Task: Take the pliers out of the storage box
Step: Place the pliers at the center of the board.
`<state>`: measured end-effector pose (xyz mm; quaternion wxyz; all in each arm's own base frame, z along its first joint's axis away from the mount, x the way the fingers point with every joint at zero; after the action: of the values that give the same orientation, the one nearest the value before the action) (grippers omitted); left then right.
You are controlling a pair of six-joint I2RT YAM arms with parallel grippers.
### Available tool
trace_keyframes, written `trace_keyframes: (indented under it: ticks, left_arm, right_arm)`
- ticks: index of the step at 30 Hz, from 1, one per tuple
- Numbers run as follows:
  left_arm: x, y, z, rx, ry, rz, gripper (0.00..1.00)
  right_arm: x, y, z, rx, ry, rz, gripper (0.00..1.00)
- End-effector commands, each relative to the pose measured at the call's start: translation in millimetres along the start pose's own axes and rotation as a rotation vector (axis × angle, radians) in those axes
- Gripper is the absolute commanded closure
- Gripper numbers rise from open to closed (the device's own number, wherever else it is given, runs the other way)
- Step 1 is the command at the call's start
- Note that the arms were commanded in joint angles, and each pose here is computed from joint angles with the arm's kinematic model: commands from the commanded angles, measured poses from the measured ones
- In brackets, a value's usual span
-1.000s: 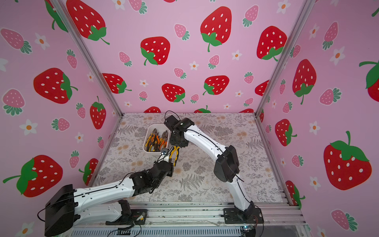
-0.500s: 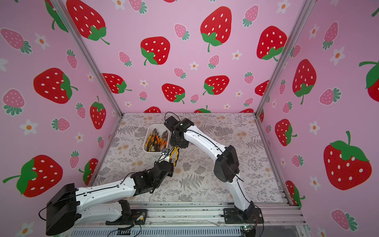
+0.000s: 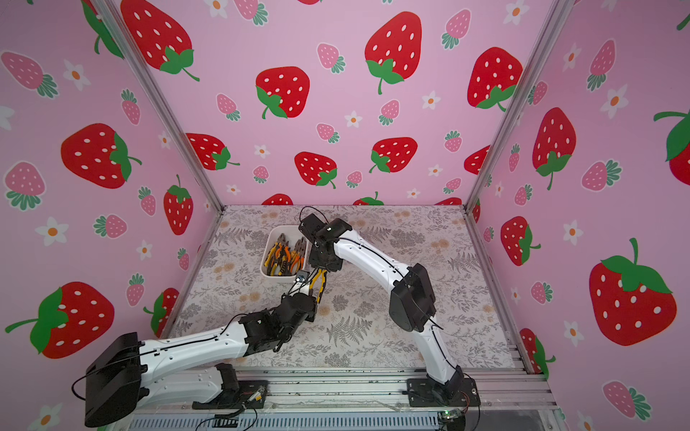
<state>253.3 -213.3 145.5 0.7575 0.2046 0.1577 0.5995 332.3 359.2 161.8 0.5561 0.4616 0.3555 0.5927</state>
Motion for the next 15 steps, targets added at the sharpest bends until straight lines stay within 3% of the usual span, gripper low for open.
trace_keyframes:
  ticks: [1, 8, 15]
  left_arm:
    - [-6.0, 9.5, 40.7, -0.126, 0.082, -0.02, 1.0]
    - [-7.4, 9.8, 37.8, -0.13, 0.08, -0.03, 1.0]
    - [-6.5, 11.4, 39.2, -0.136, 0.076, -0.026, 1.0]
  right_arm:
    - [5.9, -0.5, -8.6, 0.025, 0.006, 0.018, 0.59]
    - [10.4, -1.9, -7.8, 0.026, 0.008, 0.038, 0.5]
    - [1.4, -5.2, -8.3, 0.016, 0.004, -0.006, 0.64]
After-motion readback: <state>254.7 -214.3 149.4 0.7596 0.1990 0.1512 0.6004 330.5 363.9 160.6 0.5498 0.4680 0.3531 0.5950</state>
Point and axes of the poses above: each gripper's point midway between its finger pads, its own y axis back along the fingers, its own x axis along the line the jaws close on, z = x × y, the point moved 1 cm from there along y, back along the fingers, and after that the axes turned 2 degrees about y, right-handed, at the moved point
